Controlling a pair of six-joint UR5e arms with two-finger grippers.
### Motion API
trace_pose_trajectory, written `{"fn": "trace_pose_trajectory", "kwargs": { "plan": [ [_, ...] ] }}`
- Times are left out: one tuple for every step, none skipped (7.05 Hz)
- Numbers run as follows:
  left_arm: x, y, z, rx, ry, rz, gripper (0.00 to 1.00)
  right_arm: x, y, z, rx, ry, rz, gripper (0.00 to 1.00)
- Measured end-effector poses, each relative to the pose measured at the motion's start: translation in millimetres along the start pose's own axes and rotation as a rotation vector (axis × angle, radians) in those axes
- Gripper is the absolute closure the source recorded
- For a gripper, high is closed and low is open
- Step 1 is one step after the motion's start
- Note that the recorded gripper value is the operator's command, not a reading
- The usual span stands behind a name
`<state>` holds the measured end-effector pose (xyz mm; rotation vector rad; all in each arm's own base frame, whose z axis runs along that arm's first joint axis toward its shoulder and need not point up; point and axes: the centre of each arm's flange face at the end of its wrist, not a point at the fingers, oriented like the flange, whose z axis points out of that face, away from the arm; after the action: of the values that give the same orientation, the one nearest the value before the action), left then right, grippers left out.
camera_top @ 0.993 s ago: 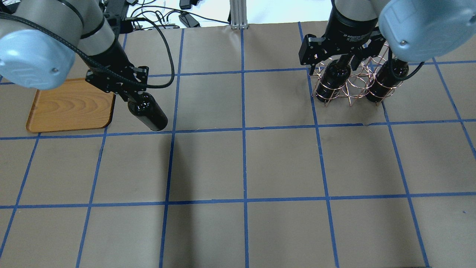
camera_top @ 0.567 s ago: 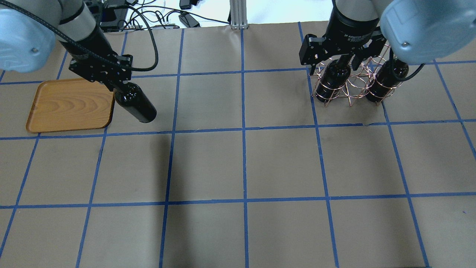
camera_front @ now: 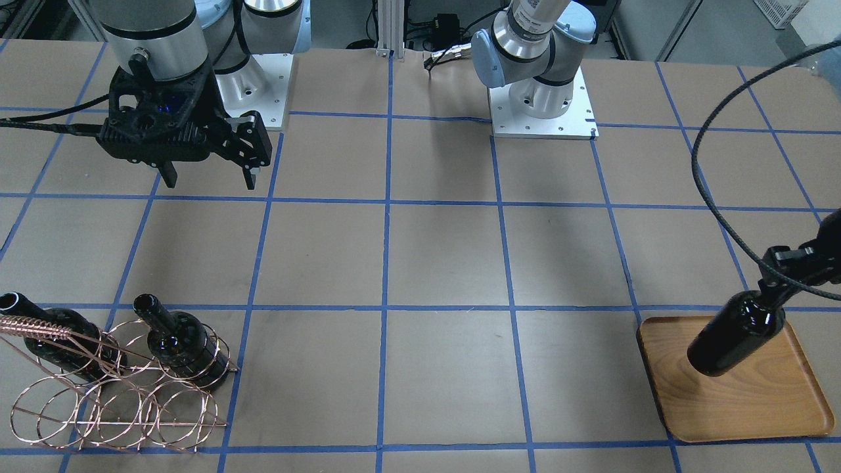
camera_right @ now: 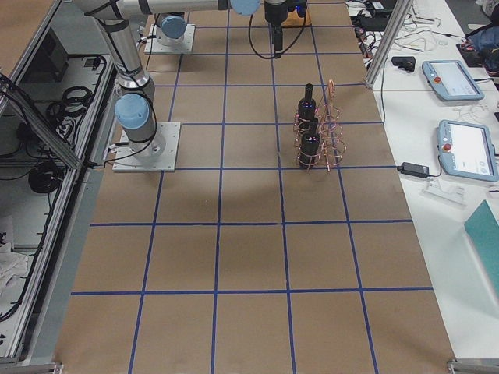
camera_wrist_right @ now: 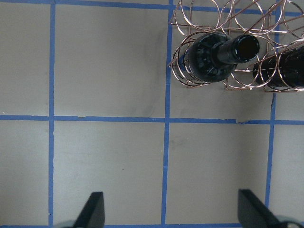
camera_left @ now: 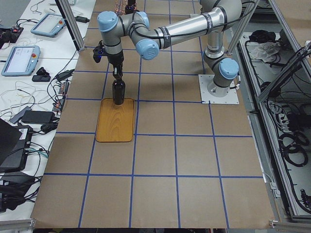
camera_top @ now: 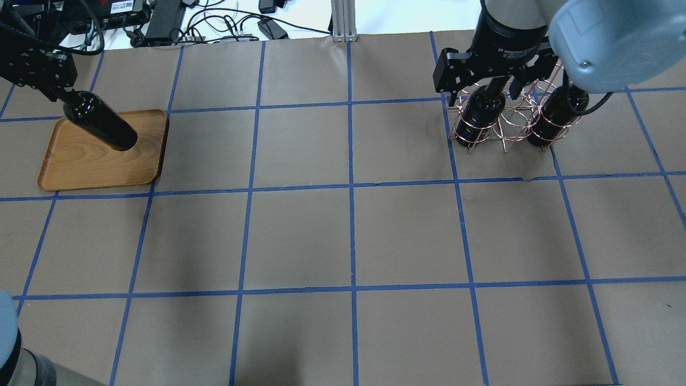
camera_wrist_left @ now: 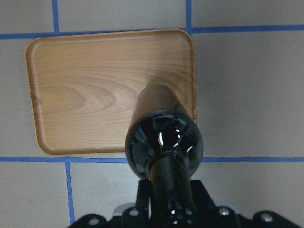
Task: Take wine from basket and place on tray
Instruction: 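Carry the bottle with the left gripper and lay it on the wooden tray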
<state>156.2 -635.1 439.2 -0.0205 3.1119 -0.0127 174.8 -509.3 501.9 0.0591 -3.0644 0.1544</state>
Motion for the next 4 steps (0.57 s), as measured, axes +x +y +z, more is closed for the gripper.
{"fn": "trace_pose_trajectory", "kwargs": {
  "plan": [
    [-24,-7,12,0.015,0.027,-0.026,1.00,1,0,-1,0.005,0.007,0.001,0.00],
    [-41,-13,23,0.024,0.033,-0.035,1.00,1,0,-1,0.007,0.006,0.003,0.00],
    [-53,-16,31,0.023,0.027,-0.036,1.00,0,0,-2,0.009,0.003,0.006,0.00],
    [-60,-17,37,0.018,0.023,-0.039,1.00,0,-1,-2,0.009,0.001,0.007,0.00]
  ]
}}
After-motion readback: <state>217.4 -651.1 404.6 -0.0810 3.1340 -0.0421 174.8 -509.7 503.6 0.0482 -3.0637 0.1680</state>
